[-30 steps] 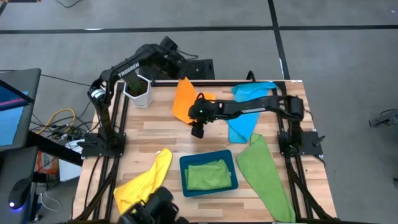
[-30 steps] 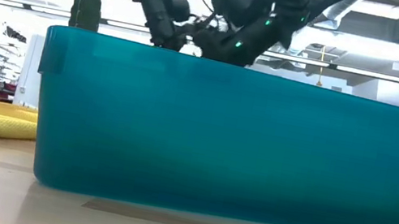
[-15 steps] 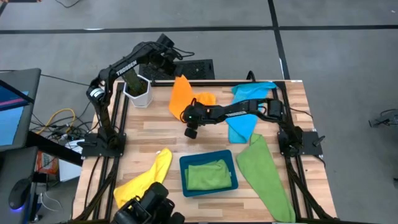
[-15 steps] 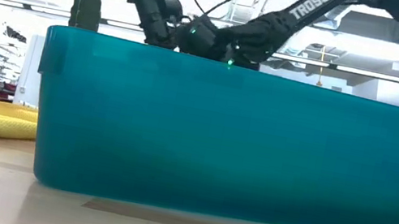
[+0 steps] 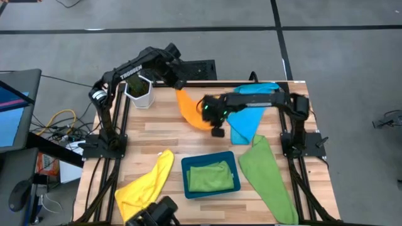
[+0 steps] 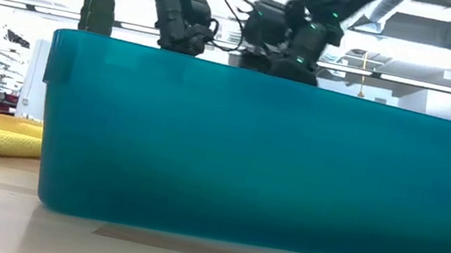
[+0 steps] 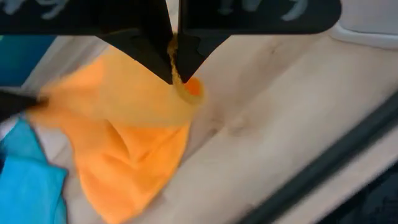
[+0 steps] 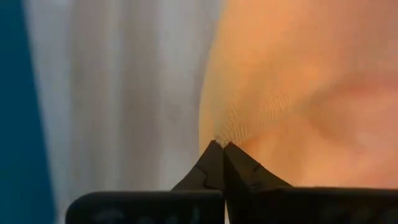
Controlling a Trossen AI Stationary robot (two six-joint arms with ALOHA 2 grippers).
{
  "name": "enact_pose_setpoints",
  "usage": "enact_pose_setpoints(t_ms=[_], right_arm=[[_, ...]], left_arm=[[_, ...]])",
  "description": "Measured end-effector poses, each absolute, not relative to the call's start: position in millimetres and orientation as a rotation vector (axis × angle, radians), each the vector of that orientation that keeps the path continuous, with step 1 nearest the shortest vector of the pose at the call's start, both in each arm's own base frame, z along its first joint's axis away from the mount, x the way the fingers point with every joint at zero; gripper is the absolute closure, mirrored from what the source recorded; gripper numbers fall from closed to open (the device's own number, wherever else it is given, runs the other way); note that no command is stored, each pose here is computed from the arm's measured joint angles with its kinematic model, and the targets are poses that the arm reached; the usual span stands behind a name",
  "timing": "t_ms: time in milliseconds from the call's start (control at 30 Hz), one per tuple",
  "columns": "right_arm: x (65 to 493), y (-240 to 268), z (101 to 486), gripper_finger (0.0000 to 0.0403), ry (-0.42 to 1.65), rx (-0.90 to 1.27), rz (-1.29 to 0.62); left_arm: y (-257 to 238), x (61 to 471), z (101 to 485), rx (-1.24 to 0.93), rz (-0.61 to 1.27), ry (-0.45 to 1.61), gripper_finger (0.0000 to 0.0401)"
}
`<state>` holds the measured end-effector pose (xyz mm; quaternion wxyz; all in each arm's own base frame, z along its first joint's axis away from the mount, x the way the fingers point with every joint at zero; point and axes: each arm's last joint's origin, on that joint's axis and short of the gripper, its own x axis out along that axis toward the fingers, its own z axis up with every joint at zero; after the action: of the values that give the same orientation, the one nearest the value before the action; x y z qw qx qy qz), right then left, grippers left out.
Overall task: Fold microfiber towels
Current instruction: Fold the orange microfiber towel
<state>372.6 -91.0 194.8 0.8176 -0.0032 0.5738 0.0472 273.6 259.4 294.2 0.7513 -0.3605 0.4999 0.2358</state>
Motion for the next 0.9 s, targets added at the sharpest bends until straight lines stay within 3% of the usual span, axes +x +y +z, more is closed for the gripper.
enact_pose_setpoints(t_ms=[200, 467, 667, 767, 900], right_arm=[[337, -146, 193, 0.0381, 1.166, 0.048, -0.026], [326, -191, 198, 0.0282, 1.034, 0.165, -0.175], [331, -188, 204, 0.0229, 0.982, 0.132, -0.203], [338, -193, 201, 0.0217, 0.955, 0.054, -0.264], [344, -186, 204, 0.0216, 0.874, 0.17, -0.149]], left_arm=[[233, 299, 262, -0.779, 0.468, 1.114, 0.0401], [221, 311, 219, -0.828, 0.491, 1.048, 0.0401], [236, 298, 198, -0.901, 0.588, 0.989, 0.0401], [241, 290, 190, -0.956, 0.589, 0.985, 0.0401], [247, 283, 187, -0.956, 0.629, 0.986, 0.0401]])
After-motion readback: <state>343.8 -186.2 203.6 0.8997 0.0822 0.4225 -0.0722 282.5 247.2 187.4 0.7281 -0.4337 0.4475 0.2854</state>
